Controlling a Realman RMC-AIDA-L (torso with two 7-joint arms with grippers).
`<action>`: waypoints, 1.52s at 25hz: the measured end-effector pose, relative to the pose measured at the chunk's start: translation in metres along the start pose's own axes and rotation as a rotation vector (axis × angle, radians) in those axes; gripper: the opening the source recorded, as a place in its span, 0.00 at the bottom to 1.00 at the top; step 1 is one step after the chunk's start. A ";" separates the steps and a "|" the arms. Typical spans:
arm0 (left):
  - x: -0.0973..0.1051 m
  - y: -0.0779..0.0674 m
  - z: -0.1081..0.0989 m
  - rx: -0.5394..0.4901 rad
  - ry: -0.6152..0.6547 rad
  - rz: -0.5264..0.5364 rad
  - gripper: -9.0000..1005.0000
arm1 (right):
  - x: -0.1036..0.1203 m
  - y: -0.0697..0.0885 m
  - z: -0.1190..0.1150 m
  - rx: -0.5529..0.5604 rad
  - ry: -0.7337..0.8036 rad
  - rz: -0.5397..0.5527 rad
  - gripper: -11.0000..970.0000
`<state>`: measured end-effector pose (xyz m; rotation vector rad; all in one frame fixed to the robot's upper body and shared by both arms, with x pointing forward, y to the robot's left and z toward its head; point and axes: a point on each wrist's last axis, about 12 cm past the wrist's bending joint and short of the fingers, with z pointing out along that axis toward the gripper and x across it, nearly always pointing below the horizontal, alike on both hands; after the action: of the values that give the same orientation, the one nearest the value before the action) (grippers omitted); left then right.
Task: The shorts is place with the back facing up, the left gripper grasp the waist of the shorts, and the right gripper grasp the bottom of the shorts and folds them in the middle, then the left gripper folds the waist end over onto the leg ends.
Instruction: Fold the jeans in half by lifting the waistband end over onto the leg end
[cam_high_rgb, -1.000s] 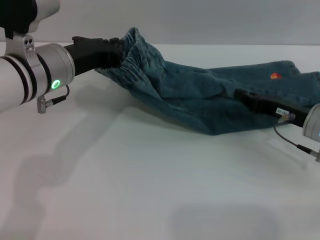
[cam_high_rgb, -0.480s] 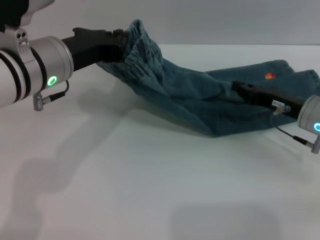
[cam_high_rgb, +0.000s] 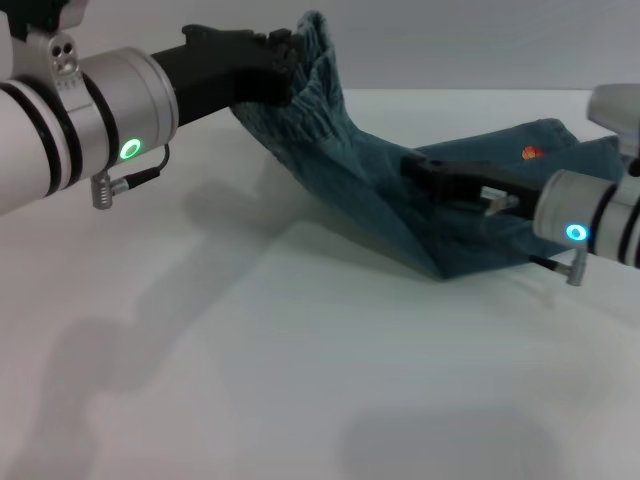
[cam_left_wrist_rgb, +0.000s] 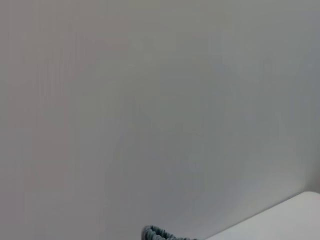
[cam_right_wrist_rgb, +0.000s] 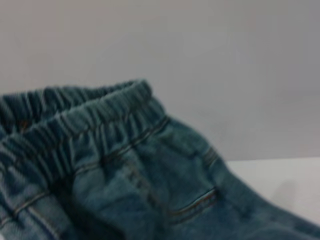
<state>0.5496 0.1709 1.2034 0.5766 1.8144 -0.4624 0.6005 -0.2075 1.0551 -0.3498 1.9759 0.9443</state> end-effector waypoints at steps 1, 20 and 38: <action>-0.002 -0.001 0.000 0.004 -0.004 0.003 0.07 | 0.001 0.002 0.003 -0.007 0.009 0.005 0.01; -0.021 -0.008 -0.005 0.008 -0.082 0.034 0.07 | 0.001 0.039 0.043 -0.127 0.128 0.011 0.01; -0.027 -0.012 -0.008 0.017 -0.104 0.048 0.07 | 0.017 0.018 0.014 -0.072 0.081 0.129 0.01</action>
<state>0.5432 0.1613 1.2321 0.5953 1.6953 -0.4671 0.5891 -0.1836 1.0452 -0.3078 2.0612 1.1011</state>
